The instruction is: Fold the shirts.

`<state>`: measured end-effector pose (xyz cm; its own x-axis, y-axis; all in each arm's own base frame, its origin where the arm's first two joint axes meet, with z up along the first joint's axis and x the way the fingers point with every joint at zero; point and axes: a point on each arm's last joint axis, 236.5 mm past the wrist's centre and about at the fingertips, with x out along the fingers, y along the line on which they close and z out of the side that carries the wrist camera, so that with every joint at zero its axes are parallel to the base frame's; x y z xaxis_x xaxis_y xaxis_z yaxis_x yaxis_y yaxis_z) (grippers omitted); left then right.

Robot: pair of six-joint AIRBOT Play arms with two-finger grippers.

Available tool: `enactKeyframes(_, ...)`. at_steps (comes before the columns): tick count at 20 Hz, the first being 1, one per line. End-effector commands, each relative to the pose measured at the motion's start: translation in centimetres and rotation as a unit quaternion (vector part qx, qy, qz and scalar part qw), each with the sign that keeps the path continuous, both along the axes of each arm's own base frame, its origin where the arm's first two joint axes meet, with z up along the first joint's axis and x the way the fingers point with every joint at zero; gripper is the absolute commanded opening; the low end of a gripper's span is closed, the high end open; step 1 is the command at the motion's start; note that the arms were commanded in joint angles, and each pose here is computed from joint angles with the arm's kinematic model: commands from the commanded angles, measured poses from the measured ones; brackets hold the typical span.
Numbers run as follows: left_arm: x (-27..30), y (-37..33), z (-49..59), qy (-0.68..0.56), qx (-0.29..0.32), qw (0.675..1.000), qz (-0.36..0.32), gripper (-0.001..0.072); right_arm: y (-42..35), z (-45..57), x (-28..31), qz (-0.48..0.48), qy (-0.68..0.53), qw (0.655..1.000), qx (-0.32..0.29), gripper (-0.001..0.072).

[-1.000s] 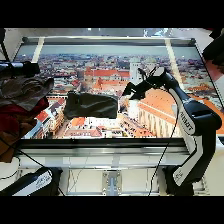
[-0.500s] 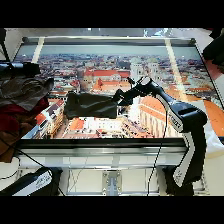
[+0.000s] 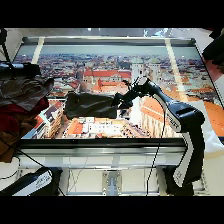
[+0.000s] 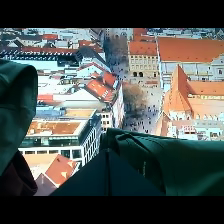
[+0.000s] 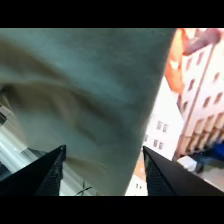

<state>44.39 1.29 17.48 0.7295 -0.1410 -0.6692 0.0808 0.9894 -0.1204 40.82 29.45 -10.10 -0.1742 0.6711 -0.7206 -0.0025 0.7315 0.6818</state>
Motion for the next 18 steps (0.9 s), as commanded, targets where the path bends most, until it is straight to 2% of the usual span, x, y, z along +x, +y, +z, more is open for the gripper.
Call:
enactKeyframes(1, 0.0, 0.0, -0.1, 0.002, 0.0, 1.0, 0.0, 0.0009, 2.1, 0.1, 0.6, -0.012, -0.02, 1.0, 0.011, 0.0441)
enactKeyframes(3, -0.1, 0.0, -0.1, 0.002, 0.0, 1.0, 0.0, 0.0009, 4.7, 1.4, 2.0, -0.031, -0.059, 0.996, 0.052, 0.0379)
enactKeyframes(4, -0.1, 0.0, -0.1, 0.002, 0.0, 1.0, 0.0, 0.0009, 5.6, 2.0, 3.2, -0.051, -0.076, 0.993, 0.069, 0.0374)
enactKeyframes(5, -0.1, 0.0, -0.1, 0.002, 0.0, 1.0, 0.0, 0.0009, 6.2, 2.6, 4.1, -0.069, -0.09, 0.99, 0.084, 0.0252)
enactKeyframes(6, -0.1, 0.0, -0.1, 0.002, 0.0, 1.0, 0.0, 0.0009, 6.7, 3.4, 5.0, -0.085, -0.098, 0.987, 0.1, 0.0033)
enactKeyframes(10, -0.1, 0.0, -0.1, 0.001, 0.011, 1.0, -0.011, 0.0009, 5.5, 11.9, 7.4, -0.063, -0.166, 0.972, 0.151, 0.0013)
enactKeyframes(13, -0.1, 0.0, -0.1, 0.001, 0.012, 1.0, -0.012, 0.0009, -0.4, 24.0, 9.0, -0.068, -0.228, 0.956, 0.17, 0.0014)
enactKeyframes(18, -0.1, -0.7, 0.1, -0.003, -0.007, 1.0, -0.016, 0.0009, -17.9, 34.0, 11.1, -0.22, -0.322, 0.92, 0.033, 0.0013)
